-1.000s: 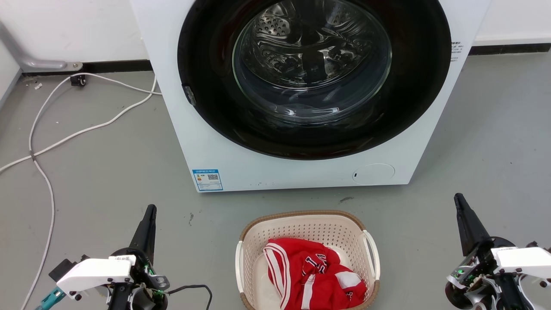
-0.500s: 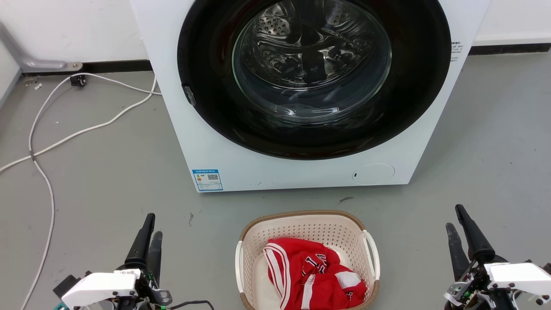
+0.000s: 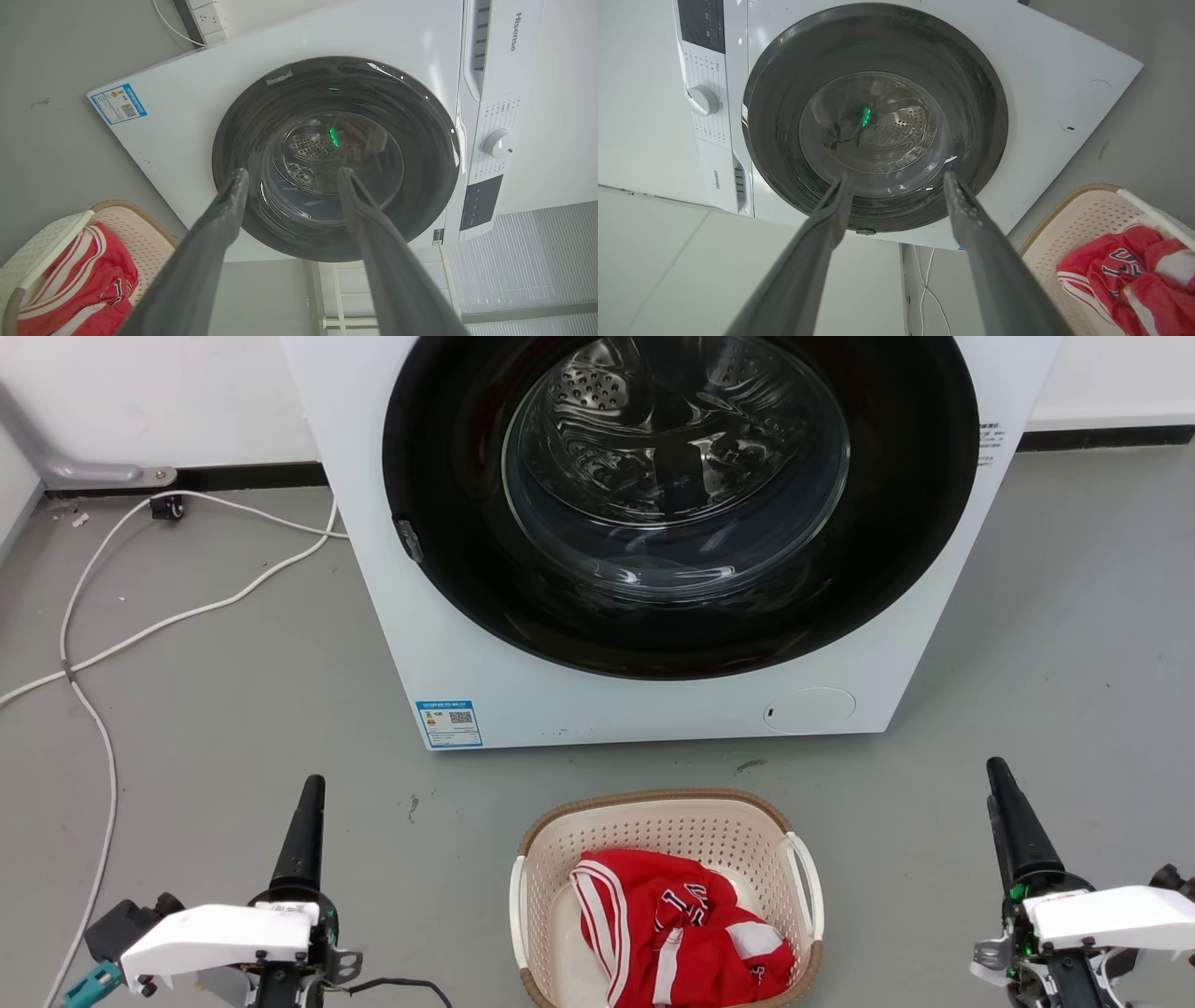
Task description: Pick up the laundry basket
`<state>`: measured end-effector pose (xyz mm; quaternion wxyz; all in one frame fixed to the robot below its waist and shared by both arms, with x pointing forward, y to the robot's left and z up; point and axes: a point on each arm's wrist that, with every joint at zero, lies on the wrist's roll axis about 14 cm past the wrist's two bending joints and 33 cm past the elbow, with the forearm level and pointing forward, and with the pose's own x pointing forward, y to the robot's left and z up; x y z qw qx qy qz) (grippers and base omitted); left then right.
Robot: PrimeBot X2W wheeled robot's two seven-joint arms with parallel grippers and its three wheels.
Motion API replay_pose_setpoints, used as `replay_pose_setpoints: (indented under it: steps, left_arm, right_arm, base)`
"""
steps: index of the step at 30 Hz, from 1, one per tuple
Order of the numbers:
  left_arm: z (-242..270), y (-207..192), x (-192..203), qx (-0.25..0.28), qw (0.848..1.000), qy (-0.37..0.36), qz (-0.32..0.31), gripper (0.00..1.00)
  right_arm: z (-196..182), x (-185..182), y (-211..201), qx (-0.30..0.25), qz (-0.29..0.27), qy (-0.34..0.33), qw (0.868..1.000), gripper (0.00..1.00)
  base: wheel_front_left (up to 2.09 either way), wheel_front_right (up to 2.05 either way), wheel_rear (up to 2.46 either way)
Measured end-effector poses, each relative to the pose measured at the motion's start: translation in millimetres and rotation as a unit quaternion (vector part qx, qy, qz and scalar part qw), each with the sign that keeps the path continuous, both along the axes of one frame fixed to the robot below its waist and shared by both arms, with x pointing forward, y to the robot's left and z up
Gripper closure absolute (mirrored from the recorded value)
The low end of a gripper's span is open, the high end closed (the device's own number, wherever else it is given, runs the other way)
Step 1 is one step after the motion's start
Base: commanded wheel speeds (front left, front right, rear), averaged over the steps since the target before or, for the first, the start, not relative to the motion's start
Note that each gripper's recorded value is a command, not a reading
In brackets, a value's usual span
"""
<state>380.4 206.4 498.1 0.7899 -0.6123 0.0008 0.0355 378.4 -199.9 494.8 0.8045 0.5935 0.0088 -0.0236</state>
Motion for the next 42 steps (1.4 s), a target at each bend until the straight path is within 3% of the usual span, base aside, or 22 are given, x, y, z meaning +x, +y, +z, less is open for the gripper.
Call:
replay_pose_setpoints:
  steps: [8, 21, 26, 42]
  left_arm:
    - [6, -5, 0, 0.081, 0.997, 0.001, -0.002, 0.0]
    - [16, -8, -1, 0.19, 0.982, -0.008, 0.002, 0.0]
    - [20, -9, -3, 0.254, 0.967, -0.013, 0.008, 0.0]
    - [26, -17, -6, 0.362, 0.932, -0.025, 0.008, 0.0]
  right_arm:
    - [8, -1, 6, -0.099, 0.01, -0.011, 0.995, 0.0]
    - [18, -2, 16, -0.231, 0.021, -0.031, 0.972, 0.0]
    - [19, -5, 21, -0.301, 0.026, -0.038, 0.952, 0.0]
    - [24, -9, 28, -0.407, 0.031, -0.056, 0.911, 0.0]
  base:
    - [0.0, 0.0, 0.0]
    - [0.0, 0.0, 0.0]
    - [0.0, 0.0, 0.0]
    - [0.0, 0.0, 0.0]
